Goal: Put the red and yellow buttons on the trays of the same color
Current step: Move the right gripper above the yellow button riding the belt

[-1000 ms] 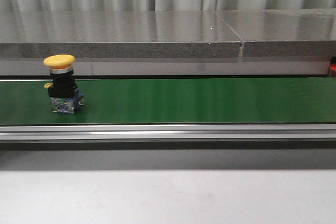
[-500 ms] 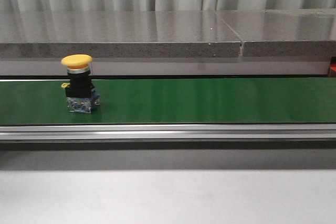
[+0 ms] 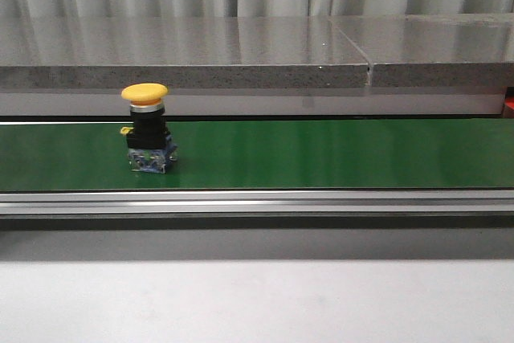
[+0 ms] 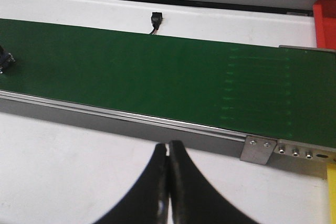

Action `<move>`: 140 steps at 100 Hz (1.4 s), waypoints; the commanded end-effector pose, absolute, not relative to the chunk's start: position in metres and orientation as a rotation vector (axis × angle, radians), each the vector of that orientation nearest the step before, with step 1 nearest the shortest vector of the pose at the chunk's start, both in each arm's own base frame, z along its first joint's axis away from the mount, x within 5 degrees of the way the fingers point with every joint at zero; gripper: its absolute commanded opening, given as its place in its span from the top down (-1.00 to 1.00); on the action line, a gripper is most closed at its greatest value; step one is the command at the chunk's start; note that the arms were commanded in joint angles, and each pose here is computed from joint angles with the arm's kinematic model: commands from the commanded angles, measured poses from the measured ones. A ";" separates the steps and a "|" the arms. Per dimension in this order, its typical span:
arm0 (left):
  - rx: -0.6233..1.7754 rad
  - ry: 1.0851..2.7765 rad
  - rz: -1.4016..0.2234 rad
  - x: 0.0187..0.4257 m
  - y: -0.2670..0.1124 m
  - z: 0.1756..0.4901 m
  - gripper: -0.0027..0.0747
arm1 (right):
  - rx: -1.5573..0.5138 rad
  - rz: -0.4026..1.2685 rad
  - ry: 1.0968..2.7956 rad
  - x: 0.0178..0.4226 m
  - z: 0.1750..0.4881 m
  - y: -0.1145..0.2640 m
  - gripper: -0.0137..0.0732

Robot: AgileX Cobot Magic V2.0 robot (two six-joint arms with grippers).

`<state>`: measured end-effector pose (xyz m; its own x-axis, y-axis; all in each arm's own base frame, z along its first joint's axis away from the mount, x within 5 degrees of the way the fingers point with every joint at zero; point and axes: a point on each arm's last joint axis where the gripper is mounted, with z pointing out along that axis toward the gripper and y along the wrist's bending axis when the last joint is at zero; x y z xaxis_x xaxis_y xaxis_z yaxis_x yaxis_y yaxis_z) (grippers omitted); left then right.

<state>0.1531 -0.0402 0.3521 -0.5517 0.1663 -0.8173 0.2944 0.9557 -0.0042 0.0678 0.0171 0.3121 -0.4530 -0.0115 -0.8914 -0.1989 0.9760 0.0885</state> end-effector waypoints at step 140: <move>0.286 1.932 -0.241 0.086 -0.029 0.351 0.99 | -0.636 0.356 2.461 0.264 0.374 0.163 -0.54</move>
<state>0.0829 -0.0269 0.3380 -0.4271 0.1195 -0.8963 0.3061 0.9518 -0.0189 0.2580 0.1559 0.3564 -0.7594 -0.3497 -0.5486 -0.4746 0.8746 0.0994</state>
